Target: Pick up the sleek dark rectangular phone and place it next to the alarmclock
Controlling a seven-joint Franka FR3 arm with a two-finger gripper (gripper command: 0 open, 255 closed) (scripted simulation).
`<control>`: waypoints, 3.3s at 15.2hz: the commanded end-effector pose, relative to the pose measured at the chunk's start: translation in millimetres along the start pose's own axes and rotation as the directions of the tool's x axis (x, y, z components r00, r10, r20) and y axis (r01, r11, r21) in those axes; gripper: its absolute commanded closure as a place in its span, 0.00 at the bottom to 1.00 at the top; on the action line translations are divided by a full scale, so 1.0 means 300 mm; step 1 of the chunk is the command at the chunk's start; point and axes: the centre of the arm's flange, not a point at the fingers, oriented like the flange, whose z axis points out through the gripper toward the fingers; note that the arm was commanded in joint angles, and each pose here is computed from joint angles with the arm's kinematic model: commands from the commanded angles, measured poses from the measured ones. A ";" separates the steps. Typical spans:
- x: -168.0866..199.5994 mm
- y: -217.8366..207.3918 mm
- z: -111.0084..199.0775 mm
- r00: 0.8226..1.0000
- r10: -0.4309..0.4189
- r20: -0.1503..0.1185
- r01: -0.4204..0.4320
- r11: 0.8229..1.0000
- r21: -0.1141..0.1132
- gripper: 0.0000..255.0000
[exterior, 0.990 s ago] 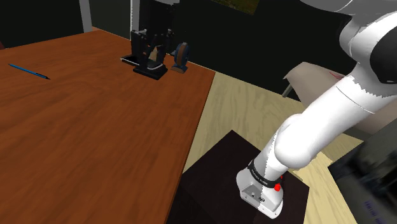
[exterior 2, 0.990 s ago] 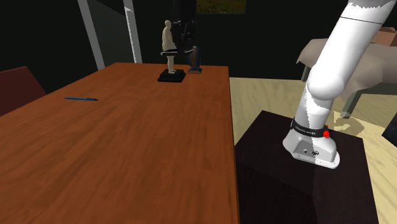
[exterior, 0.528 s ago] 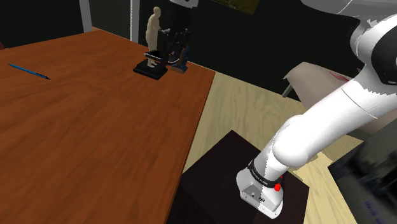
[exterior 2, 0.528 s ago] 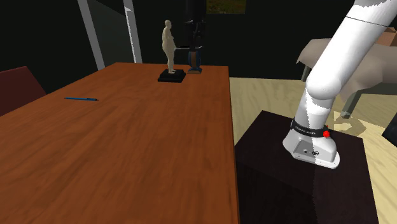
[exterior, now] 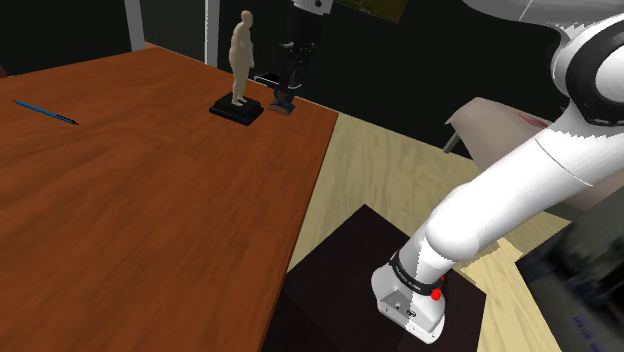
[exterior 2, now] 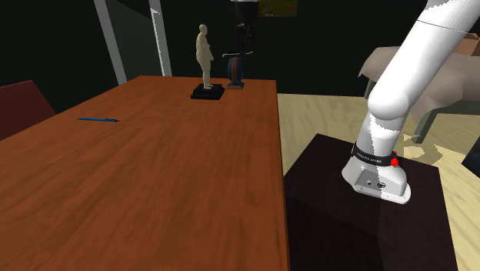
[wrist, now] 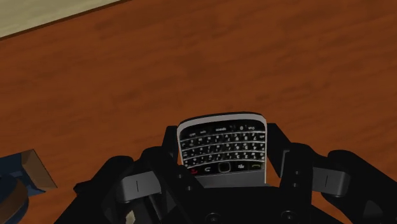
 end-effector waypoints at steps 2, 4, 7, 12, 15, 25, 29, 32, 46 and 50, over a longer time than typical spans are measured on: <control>0.006 0.135 -0.007 1.000 -0.001 0.000 0.001 1.000 0.000 1.00; 0.008 0.223 -0.008 1.000 -0.001 0.000 0.001 1.000 0.000 1.00; 0.012 0.355 -0.009 1.000 -0.001 0.000 0.001 1.000 0.000 1.00; 0.019 0.575 -0.012 1.000 -0.001 0.000 0.001 1.000 0.000 1.00; 0.023 0.707 -0.013 1.000 -0.001 0.000 0.001 1.000 0.000 1.00; 0.037 1.176 -0.019 1.000 -0.001 0.000 0.001 1.000 0.000 1.00; 0.037 1.177 0.052 1.000 -0.001 0.000 0.001 1.000 0.000 1.00; 0.036 1.178 0.105 1.000 -0.001 0.000 0.001 1.000 0.000 1.00; 0.033 1.181 0.351 1.000 -0.001 0.000 0.001 1.000 0.000 1.00; 0.033 1.181 0.421 1.000 -0.001 0.000 0.001 1.000 0.000 1.00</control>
